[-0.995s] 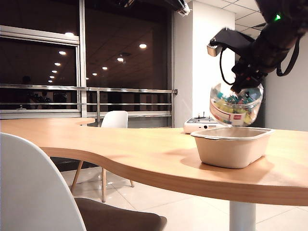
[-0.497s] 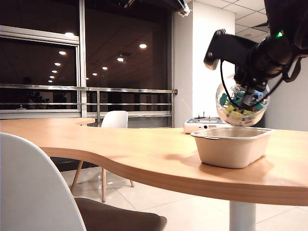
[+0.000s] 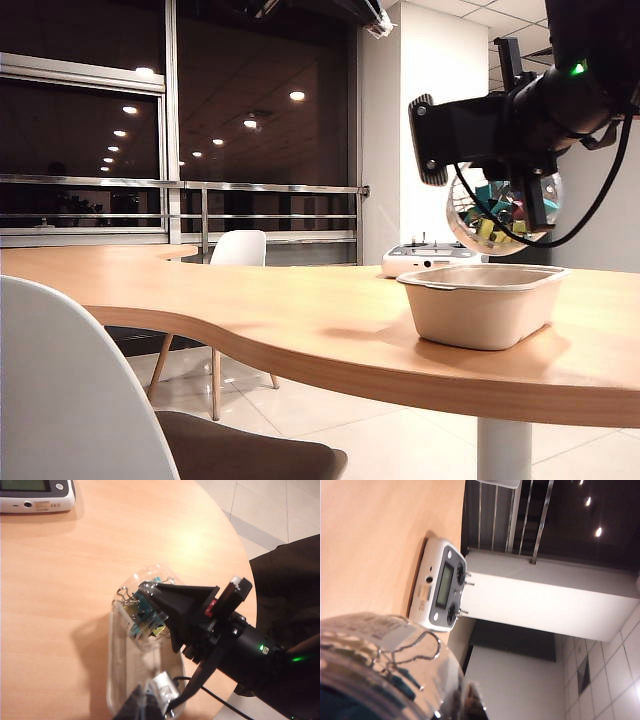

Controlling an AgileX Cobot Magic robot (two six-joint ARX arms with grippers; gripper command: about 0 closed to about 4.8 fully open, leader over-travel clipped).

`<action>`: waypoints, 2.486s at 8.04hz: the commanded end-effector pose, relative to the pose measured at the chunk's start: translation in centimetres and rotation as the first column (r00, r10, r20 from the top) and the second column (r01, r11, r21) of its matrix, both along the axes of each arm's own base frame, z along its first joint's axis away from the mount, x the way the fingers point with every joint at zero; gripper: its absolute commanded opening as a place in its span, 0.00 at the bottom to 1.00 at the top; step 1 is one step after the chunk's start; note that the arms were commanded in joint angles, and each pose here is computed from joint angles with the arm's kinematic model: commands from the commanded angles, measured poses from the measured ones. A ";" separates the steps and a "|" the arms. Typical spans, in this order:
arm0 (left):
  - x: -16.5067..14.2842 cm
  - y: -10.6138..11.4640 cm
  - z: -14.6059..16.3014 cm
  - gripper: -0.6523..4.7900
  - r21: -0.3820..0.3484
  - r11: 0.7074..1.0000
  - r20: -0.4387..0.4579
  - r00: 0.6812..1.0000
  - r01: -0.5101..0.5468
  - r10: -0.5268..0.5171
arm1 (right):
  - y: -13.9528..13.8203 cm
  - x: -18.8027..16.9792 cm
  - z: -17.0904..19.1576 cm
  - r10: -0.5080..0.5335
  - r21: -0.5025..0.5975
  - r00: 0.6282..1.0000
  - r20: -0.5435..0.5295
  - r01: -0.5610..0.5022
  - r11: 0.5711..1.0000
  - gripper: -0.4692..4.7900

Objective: Pick up the box filled with clips, pour some clips from it into the rectangular paper box, and then put the clip box back on the table.

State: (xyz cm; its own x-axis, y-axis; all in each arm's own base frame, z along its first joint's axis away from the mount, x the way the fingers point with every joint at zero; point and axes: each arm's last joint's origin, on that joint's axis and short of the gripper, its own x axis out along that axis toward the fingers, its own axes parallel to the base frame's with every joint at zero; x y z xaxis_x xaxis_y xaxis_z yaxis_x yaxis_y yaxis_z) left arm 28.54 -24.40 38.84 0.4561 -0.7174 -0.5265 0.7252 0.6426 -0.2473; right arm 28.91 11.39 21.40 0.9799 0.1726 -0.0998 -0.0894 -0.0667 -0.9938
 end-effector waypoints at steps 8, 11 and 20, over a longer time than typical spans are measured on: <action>-0.1 0.1 0.4 0.11 -0.005 1.000 0.022 1.000 0.013 -0.013 | -0.6 0.2 0.7 -0.152 0.978 0.966 -0.207 0.204 -0.037 0.09; -0.1 0.0 0.4 0.11 -0.009 1.000 0.027 1.000 0.013 -0.013 | -0.9 0.2 0.7 -0.249 0.775 0.962 -0.113 0.242 0.583 0.09; -0.4 -0.1 0.4 0.11 -0.039 0.995 -0.009 0.996 0.093 -0.093 | 2.2 -0.6 -0.1 0.084 -0.269 0.996 0.040 -0.070 0.961 0.09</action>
